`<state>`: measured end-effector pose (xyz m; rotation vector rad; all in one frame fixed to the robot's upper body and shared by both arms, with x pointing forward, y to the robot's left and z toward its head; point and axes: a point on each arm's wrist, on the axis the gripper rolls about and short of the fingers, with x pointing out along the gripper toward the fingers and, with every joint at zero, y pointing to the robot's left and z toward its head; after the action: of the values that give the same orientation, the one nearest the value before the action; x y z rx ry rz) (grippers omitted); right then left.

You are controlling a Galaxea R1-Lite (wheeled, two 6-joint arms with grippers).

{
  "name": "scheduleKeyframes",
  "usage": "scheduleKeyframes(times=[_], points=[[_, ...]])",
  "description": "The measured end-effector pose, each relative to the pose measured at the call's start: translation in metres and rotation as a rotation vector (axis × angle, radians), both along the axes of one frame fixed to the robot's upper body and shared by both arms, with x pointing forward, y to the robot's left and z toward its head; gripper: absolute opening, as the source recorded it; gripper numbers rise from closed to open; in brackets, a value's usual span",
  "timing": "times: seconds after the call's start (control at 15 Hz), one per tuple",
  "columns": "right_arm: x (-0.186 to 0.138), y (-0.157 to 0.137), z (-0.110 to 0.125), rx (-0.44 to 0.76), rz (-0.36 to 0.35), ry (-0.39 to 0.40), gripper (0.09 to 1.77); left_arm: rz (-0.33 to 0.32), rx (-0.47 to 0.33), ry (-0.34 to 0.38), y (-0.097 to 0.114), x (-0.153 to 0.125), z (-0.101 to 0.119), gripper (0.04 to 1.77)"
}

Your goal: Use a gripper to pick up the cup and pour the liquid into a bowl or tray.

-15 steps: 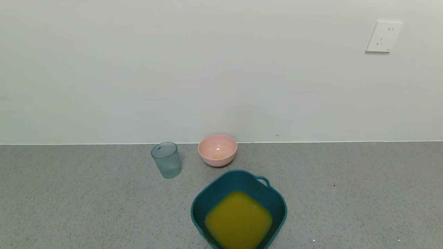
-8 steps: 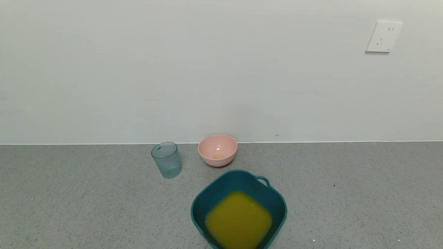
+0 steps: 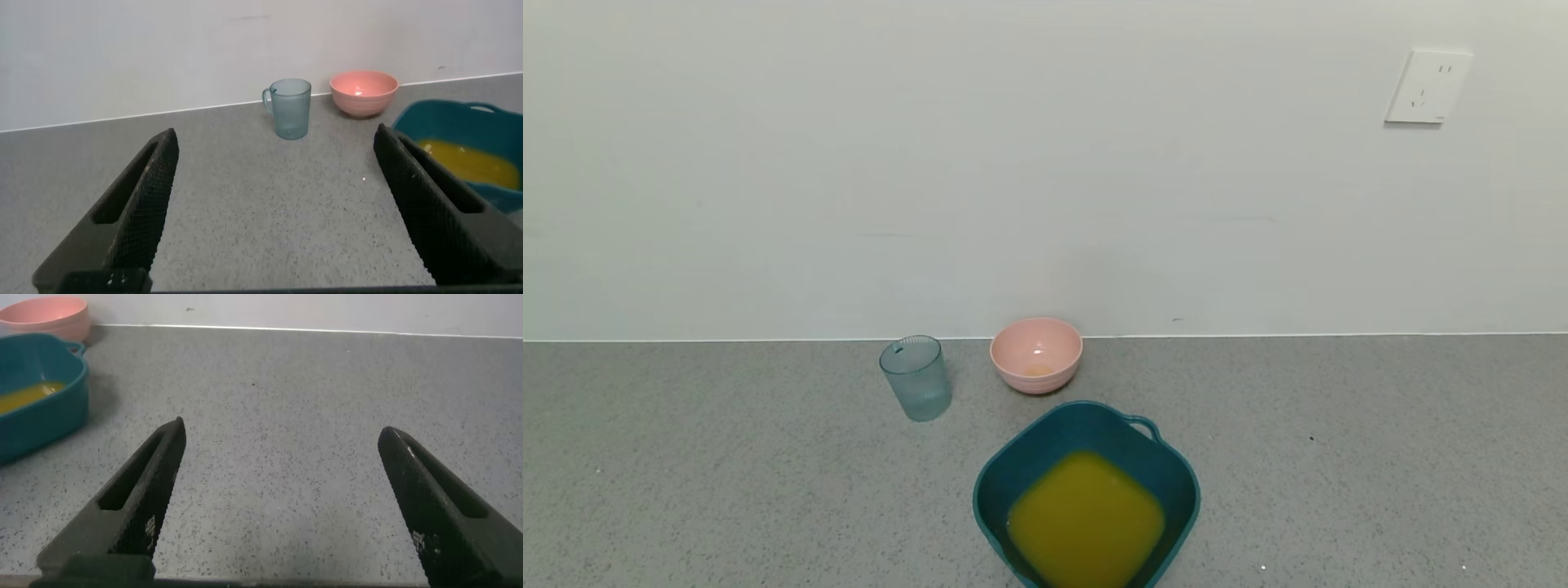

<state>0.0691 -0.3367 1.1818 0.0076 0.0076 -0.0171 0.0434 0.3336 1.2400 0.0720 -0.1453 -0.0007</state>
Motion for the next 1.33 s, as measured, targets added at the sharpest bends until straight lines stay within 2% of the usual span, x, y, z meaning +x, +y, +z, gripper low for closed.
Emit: scheduleKeyframes(times=[0.27, 0.6, 0.8, 1.33], points=[[0.0, 0.0, 0.0, 0.0, 0.0, 0.0, 1.71, -0.002, 0.001, 0.024, 0.0, 0.017, -0.028, 1.72], [0.0, 0.0, 0.0, 0.0, 0.0, 0.0, 1.71, -0.013, 0.008, 0.101, 0.0, 0.025, -0.051, 1.72], [0.0, 0.0, 0.0, 0.0, 0.0, 0.0, 1.71, -0.012, 0.001, 0.146, 0.0, 0.026, -0.057, 1.72], [0.0, 0.0, 0.0, 0.0, 0.0, 0.0, 1.71, -0.006, -0.028, 0.15, 0.0, 0.026, -0.058, 1.72]])
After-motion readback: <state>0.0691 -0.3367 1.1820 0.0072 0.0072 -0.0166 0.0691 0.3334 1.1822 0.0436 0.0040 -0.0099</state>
